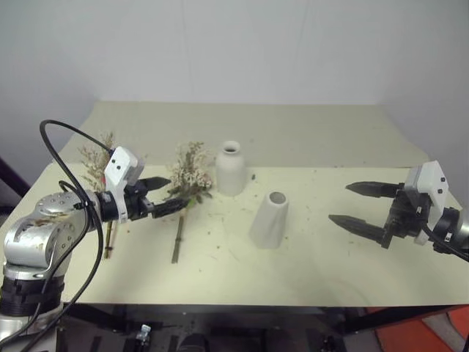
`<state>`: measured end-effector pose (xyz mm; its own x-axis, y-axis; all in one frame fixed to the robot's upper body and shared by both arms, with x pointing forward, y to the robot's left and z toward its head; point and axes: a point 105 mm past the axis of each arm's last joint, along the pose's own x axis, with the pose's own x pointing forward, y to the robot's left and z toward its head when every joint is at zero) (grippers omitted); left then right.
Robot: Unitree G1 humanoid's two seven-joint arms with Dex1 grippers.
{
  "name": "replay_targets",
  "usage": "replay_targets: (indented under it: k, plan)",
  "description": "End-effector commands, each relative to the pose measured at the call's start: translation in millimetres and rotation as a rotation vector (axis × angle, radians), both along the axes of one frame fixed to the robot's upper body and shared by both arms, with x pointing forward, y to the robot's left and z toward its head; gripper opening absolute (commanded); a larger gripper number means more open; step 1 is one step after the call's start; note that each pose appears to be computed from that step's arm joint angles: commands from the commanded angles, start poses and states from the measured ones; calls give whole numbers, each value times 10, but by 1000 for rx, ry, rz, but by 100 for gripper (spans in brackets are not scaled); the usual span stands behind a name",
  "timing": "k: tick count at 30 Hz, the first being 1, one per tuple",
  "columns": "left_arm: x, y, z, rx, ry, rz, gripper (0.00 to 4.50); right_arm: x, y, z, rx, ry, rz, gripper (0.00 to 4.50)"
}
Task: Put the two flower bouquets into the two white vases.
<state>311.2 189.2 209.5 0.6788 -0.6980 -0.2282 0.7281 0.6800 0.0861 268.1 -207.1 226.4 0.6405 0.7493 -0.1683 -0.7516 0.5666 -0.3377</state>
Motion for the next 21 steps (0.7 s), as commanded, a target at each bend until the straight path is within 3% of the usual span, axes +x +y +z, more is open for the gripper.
replay_targets:
  k: [1,16,21]
  plan:
    - [-25,-34,226,-40,-74,5,448,2,5,181,2,-66,9,450]
    - [24,-126,78,-22,-20,-31,448,-98,16,153,-30,-49,-11,450]
    - [14,-114,75,-16,-12,-21,448,-107,116,329,-7,-93,23,450]
